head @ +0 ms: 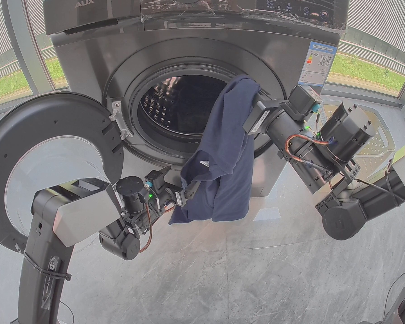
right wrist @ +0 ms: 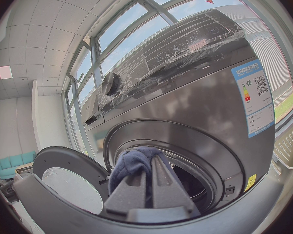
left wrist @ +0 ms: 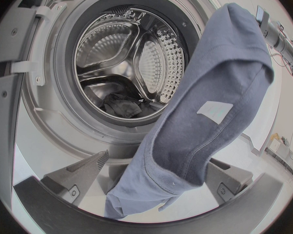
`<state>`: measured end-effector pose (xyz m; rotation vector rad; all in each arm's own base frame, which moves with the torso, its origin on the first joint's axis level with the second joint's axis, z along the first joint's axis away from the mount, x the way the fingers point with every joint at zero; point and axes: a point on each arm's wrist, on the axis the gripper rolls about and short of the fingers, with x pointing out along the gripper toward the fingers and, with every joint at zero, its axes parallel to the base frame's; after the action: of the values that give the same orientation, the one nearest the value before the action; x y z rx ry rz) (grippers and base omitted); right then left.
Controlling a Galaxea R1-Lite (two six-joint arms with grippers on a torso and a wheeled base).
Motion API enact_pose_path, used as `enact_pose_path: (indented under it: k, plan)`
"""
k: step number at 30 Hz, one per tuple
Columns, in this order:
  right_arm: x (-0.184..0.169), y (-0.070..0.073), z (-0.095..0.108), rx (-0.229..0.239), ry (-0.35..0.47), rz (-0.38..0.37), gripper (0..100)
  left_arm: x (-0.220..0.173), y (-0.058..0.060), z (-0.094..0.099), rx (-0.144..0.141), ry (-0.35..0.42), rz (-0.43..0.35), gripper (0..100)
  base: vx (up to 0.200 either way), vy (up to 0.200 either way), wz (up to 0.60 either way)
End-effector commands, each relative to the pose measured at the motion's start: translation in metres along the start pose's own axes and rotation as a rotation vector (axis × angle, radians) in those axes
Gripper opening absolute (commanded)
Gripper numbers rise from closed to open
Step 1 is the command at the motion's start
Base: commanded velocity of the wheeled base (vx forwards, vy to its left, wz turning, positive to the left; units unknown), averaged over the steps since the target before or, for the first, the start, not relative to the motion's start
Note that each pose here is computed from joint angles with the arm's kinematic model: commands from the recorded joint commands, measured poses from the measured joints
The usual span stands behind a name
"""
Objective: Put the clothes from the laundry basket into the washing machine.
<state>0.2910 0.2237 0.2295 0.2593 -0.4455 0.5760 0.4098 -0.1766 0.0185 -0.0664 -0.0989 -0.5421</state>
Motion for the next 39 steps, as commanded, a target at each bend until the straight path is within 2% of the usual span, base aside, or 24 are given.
enact_pose_path:
  k: [1, 4, 11, 12, 21, 26, 28, 30, 31, 32, 33, 36, 39]
  plan:
    - [0.001, 0.002, -0.001, 0.003, 0.001, 0.005, 0, 0.004, -0.005, -0.025, -0.008, 0.032, -0.014, 100, 0.000, 0.000, 0.00]
    - [0.001, 0.004, 0.001, 0.005, -0.002, 0.008, 0, 0.010, -0.003, -0.035, -0.009, 0.027, -0.014, 100, 0.000, 0.000, 0.00]
    - [-0.001, 0.006, 0.002, 0.009, -0.003, 0.015, 0, 0.021, 0.000, -0.033, -0.003, -0.016, -0.001, 100, 0.000, 0.000, 0.00]
    - [-0.001, 0.008, 0.002, 0.010, -0.004, 0.018, 0, 0.022, 0.000, -0.033, -0.002, -0.019, 0.000, 0, 0.000, 0.000, 0.00]
    - [-0.002, 0.008, 0.002, 0.012, -0.002, 0.017, 0, 0.030, 0.002, -0.022, 0.003, -0.073, 0.002, 0, 0.000, 0.000, 0.00]
    - [-0.007, 0.007, -0.003, 0.016, 0.024, 0.015, 0, 0.032, 0.005, -0.005, 0.007, -0.117, 0.007, 0, 0.000, 0.000, 0.00]
    - [-0.016, 0.004, -0.012, 0.012, 0.072, 0.009, 0, 0.028, 0.007, 0.035, 0.013, -0.181, 0.012, 0, 0.000, 0.000, 0.00]
    - [-0.024, 0.001, -0.018, 0.008, 0.109, 0.000, 0, 0.017, 0.004, 0.064, 0.016, -0.202, 0.009, 0, 0.000, 0.000, 0.00]
    - [-0.024, 0.001, -0.018, 0.008, 0.109, 0.000, 0, 0.017, 0.004, 0.064, 0.016, -0.202, 0.009, 0, 0.000, 0.000, 0.00]
    - [-0.029, -0.001, -0.021, 0.008, 0.129, -0.004, 0, 0.002, 0.000, 0.089, 0.018, -0.215, 0.005, 0, 0.000, 0.000, 0.00]
    - [-0.032, -0.001, -0.022, 0.012, 0.127, -0.008, 0, -0.009, -0.003, 0.103, 0.019, -0.217, 0.004, 0, 0.000, 0.000, 0.00]
    - [-0.036, -0.003, -0.021, 0.041, 0.106, -0.018, 0, -0.040, -0.008, 0.129, 0.017, -0.207, -0.001, 0, 0.000, 0.000, 0.00]
    - [-0.043, -0.011, -0.023, 0.039, 0.120, -0.038, 0, -0.070, -0.014, 0.146, 0.015, -0.190, -0.004, 0, 0.000, 0.000, 0.00]
